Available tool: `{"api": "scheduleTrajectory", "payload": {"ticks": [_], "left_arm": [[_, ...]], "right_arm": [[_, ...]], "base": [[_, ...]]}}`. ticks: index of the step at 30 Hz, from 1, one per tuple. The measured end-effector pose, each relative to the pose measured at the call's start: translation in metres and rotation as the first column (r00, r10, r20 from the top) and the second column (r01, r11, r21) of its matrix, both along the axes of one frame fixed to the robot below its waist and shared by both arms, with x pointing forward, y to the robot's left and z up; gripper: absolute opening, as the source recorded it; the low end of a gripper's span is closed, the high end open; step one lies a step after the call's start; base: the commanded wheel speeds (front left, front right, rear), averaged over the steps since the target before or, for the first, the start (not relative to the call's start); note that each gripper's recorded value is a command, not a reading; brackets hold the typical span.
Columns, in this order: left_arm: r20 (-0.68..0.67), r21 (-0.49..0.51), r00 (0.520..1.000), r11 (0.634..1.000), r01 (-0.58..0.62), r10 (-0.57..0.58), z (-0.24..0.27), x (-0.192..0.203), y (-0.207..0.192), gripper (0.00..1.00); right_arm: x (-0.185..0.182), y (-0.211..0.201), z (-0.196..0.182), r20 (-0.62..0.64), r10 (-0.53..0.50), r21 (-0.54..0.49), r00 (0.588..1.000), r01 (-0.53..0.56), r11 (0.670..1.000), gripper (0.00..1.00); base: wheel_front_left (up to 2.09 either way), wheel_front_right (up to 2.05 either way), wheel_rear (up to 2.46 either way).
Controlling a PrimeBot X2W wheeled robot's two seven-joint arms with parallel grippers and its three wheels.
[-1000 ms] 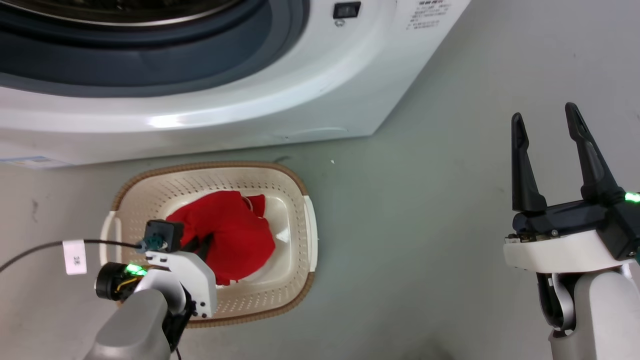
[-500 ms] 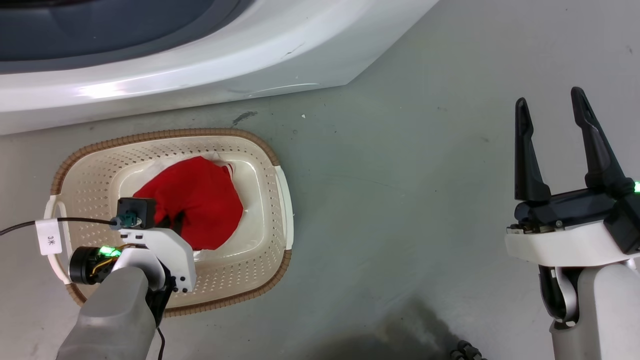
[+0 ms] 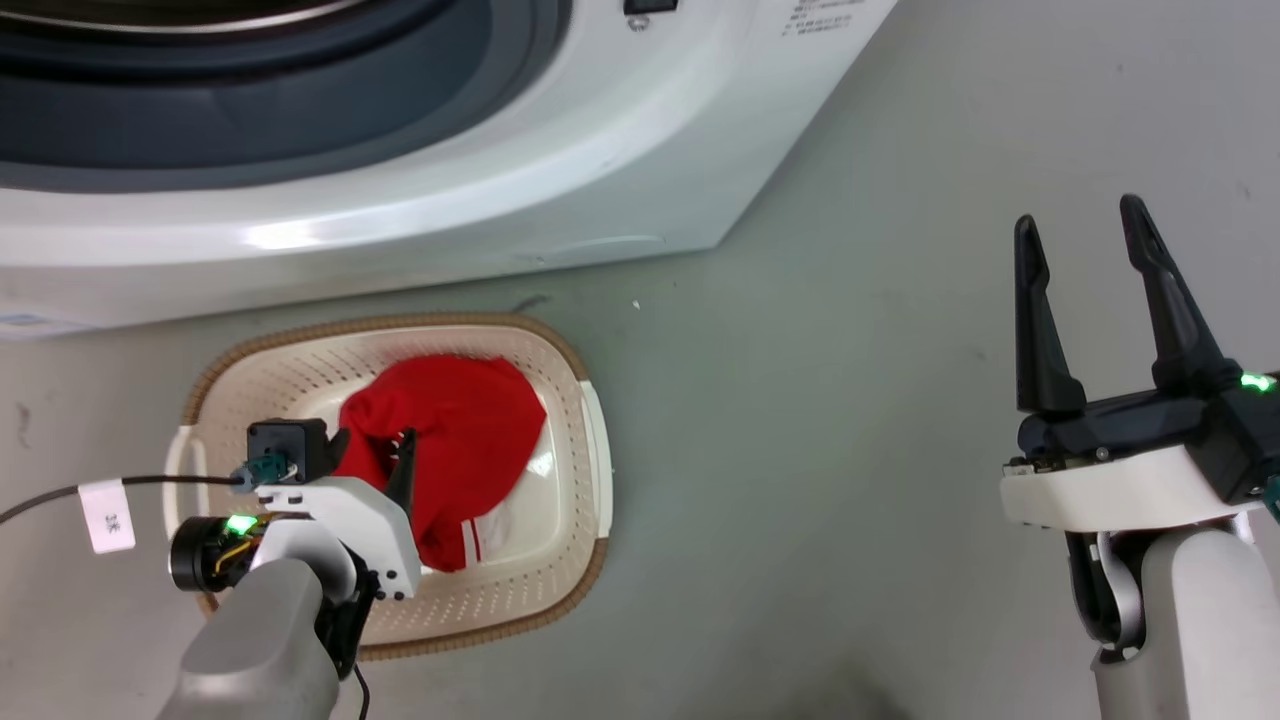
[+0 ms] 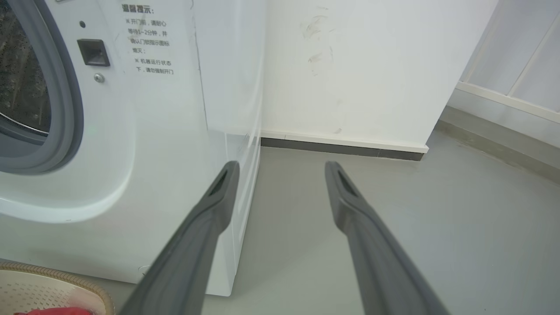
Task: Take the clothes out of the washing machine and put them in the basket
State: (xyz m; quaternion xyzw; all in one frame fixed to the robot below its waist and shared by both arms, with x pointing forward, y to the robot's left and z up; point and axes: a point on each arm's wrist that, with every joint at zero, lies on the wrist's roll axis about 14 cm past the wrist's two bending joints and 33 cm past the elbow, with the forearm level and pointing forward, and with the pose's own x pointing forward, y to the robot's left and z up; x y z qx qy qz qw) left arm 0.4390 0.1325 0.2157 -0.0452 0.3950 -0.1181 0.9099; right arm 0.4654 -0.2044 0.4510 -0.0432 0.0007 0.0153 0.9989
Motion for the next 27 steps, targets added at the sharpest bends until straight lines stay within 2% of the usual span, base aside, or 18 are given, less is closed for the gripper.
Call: {"api": "scheduleTrajectory", "payload": {"ticks": [11,17,27], "left_arm": [[0.242,-0.058,0.963,0.993,-0.105,0.116,0.083,-0.004,0.015,1.0],[0.412,-0.069,0.904,0.994,-0.09,0.111,0.137,-0.007,0.014,1.0],[0.604,-0.093,0.787,0.992,-0.087,0.125,0.209,-0.004,0.012,1.0]], "right_arm": [[-0.018,0.013,0.037,0.075,0.026,0.044,0.997,-0.03,0.999,1.0],[-0.031,0.025,0.046,0.085,0.054,0.064,0.995,-0.06,0.996,1.0],[-0.049,0.036,0.054,0.095,0.075,0.111,0.993,-0.085,0.99,1.0]], "base": [[0.0,0.0,0.0],[0.0,0.0,0.0],[0.0,0.0,0.0]]}}
